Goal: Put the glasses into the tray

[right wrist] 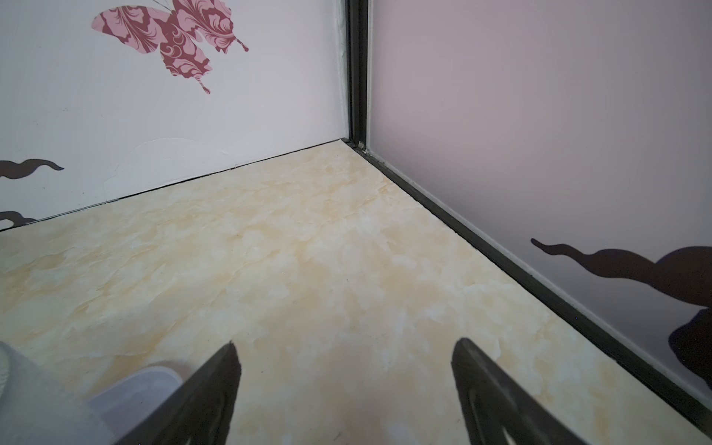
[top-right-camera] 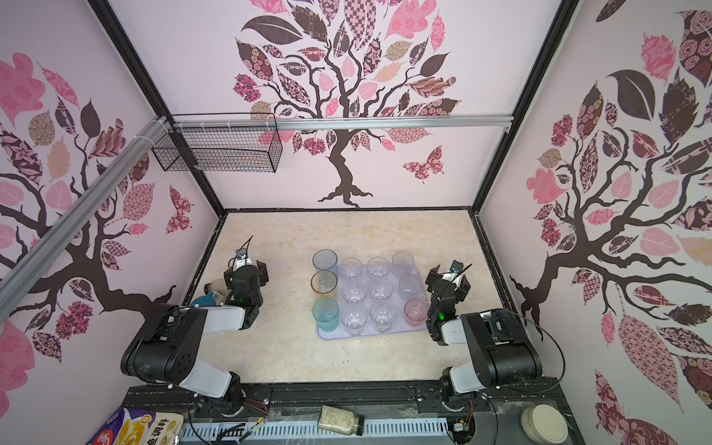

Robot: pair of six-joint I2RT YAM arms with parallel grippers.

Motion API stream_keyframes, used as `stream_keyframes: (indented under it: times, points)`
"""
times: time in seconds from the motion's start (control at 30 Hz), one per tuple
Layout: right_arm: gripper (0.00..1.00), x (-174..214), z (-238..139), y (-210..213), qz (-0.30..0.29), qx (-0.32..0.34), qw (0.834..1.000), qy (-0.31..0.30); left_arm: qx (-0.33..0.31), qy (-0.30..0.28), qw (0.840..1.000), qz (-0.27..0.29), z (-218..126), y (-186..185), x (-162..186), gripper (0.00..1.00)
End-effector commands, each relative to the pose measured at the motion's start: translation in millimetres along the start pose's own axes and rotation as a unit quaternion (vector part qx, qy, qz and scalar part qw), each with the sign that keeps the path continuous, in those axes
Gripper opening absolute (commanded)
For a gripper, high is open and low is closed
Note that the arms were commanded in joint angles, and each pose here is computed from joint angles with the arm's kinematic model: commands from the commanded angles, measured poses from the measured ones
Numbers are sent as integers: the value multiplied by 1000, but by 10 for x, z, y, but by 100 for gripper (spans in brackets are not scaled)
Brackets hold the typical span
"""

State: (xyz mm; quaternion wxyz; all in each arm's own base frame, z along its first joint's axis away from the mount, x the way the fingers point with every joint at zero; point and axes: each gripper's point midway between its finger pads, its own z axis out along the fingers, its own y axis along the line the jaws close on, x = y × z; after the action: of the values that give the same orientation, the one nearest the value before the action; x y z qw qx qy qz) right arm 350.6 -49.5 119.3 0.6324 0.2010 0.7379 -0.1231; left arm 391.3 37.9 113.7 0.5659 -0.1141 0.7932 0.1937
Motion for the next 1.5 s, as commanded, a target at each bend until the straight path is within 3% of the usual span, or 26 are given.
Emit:
stream_keyframes:
  times: [0.0,0.1,0.2,0.27,0.33,0.43,0.57,1.47]
  points:
    - [92,-124,64,100,5,-18,1000,-14,29,-10,1000,0,17,-82,-81,84]
    - [95,-91,93,186,-8,-40,999,-6,43,-2,999,-10,52,-63,-46,83]
    - [99,-67,108,237,-10,-59,998,2,79,-1,996,-48,76,-8,16,98]
    - [99,22,122,332,-17,-98,995,19,79,-23,995,-63,89,51,89,98]
    - [100,-11,108,241,2,-95,995,-20,79,-17,995,-62,76,49,74,98]
    - [99,57,129,242,0,-92,996,19,80,-25,994,-65,86,50,68,98]
    - [100,1,97,214,5,-92,996,-12,79,-14,995,-64,85,60,92,98]
    - [99,32,151,279,-6,-95,995,7,81,-11,995,-64,77,53,91,98]
